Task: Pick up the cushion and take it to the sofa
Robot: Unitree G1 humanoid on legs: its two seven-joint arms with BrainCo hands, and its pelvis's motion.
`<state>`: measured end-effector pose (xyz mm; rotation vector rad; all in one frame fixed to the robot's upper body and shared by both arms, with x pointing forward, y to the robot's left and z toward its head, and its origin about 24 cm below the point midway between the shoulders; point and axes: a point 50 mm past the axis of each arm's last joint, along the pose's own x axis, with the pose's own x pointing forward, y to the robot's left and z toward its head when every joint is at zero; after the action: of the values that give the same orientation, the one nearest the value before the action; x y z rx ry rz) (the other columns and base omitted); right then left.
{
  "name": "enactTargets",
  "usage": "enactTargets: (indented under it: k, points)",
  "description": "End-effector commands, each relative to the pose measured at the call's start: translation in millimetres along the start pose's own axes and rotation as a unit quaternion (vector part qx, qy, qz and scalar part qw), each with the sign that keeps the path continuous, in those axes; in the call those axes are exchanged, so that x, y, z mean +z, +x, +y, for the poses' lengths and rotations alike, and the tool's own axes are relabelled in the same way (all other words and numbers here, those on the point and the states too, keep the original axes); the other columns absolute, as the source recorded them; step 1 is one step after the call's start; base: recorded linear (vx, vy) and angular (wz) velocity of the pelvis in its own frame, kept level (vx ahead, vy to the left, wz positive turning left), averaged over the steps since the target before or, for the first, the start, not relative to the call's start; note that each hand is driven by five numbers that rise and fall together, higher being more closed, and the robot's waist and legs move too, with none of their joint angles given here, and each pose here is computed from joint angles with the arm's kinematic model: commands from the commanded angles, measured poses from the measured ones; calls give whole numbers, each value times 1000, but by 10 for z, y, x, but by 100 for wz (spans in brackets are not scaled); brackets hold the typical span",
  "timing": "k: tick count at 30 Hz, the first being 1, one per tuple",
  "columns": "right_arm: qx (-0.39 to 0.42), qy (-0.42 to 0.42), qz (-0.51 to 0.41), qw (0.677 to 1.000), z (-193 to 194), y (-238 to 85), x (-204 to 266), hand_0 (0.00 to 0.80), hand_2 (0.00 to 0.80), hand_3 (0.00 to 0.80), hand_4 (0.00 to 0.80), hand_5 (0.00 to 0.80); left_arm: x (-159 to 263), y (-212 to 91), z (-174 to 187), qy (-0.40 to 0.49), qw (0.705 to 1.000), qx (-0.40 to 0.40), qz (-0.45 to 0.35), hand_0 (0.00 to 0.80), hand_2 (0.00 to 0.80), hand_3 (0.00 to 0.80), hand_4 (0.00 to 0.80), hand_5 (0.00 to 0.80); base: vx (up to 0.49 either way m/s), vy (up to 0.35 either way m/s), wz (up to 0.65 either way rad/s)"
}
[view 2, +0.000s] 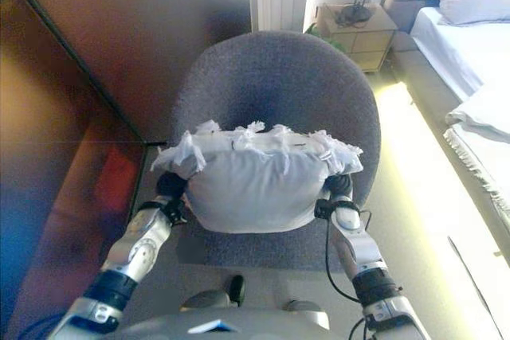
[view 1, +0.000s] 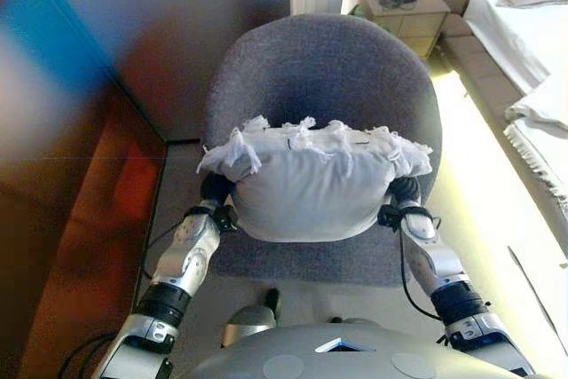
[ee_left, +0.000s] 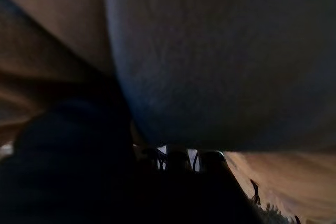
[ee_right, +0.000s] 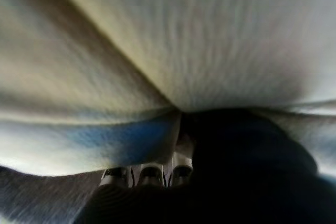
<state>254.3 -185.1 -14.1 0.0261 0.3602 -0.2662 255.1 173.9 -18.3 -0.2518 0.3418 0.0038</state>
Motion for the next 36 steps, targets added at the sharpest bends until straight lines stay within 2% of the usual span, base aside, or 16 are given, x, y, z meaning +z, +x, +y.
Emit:
enactTargets:
  k: [1,12,17,22,29,36]
  points:
    - [43,48,-101,993,490,76,562,800,800,800,800,800,389,264,-658,10,990,-111,-82,800,800,800,800,800,60,-13,-13]
    - [-34,48,-39,997,358,227,403,800,800,800,800,800,280,421,-743,60,992,-108,-38,800,800,800,800,800,48,-33,-6]
    - [5,1,44,999,346,340,201,800,800,800,800,800,157,511,-680,58,996,-62,1,800,800,800,800,800,92,-28,-13]
    - [77,-45,144,986,338,340,-121,800,800,800,800,800,-74,497,-514,57,996,-12,62,800,800,800,800,800,124,-42,-5]
    - [116,-86,192,971,282,294,-344,800,800,800,800,800,-392,380,-269,62,988,34,135,800,800,800,800,800,178,0,1]
    - [150,-161,214,952,240,264,-482,800,800,800,800,800,-562,295,-77,73,978,94,172,800,800,800,800,800,179,36,5]
